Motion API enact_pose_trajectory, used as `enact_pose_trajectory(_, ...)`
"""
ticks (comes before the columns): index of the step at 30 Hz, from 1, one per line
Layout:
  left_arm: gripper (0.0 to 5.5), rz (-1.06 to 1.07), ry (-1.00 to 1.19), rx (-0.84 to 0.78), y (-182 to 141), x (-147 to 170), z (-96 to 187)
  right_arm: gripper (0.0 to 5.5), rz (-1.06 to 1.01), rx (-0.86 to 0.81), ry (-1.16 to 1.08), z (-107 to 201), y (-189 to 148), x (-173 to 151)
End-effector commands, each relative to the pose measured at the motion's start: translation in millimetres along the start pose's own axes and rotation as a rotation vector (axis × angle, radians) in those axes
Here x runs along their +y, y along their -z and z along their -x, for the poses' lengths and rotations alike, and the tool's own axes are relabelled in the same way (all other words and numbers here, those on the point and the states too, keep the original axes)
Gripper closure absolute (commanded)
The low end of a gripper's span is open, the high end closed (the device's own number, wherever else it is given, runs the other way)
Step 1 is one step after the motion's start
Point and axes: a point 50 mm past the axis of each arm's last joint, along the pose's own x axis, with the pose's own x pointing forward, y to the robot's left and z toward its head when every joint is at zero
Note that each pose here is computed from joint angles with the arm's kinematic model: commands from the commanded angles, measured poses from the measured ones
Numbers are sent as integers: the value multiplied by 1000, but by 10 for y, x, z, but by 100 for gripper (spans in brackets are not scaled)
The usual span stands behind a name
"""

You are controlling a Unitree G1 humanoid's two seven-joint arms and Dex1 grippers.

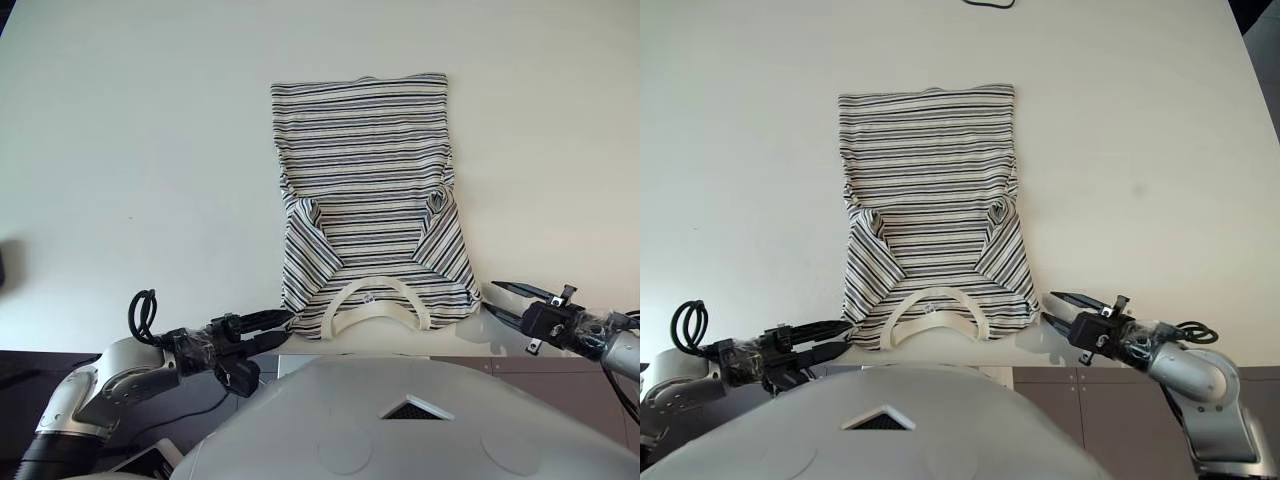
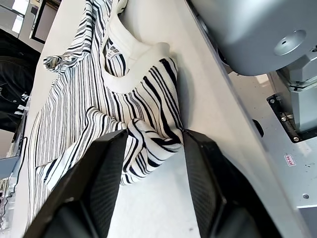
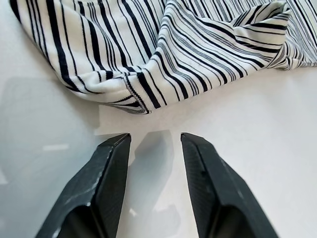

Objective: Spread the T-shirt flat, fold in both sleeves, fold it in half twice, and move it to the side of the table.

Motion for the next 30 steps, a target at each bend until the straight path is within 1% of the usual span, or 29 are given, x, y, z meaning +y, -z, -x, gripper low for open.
enact_pose_trajectory(1,346,-5,76,83,156,-120,32,364,11,11,-14,-28,10,-17)
enact_pose_trajectory(4,346,-29,77,108,260,-57,91,364,12,10,-7,-40,17,-17)
enact_pose_trajectory(8,346,-60,69,97,316,-4,-2,364,20,9,-3,-71,32,-15)
enact_pose_trajectory(13,346,-81,71,43,296,-19,-124,364,30,4,-3,-91,39,-21)
enact_pose_trajectory(16,346,-80,73,37,285,-26,-130,364,35,5,-4,-95,65,-24)
enact_pose_trajectory(21,346,-72,52,-9,187,59,-99,364,41,10,1,-88,104,13)
enact_pose_trajectory(22,353,-72,58,-15,172,68,-93,360,46,13,1,-88,112,16)
enact_pose_trajectory(25,408,-70,78,-29,110,122,-65,359,55,12,5,-97,118,17)
enact_pose_trajectory(26,416,-69,80,-31,83,154,-53,359,60,11,4,-101,117,20)
enact_pose_trajectory(30,492,-48,86,-10,39,229,-26,359,130,15,-18,-89,124,12)
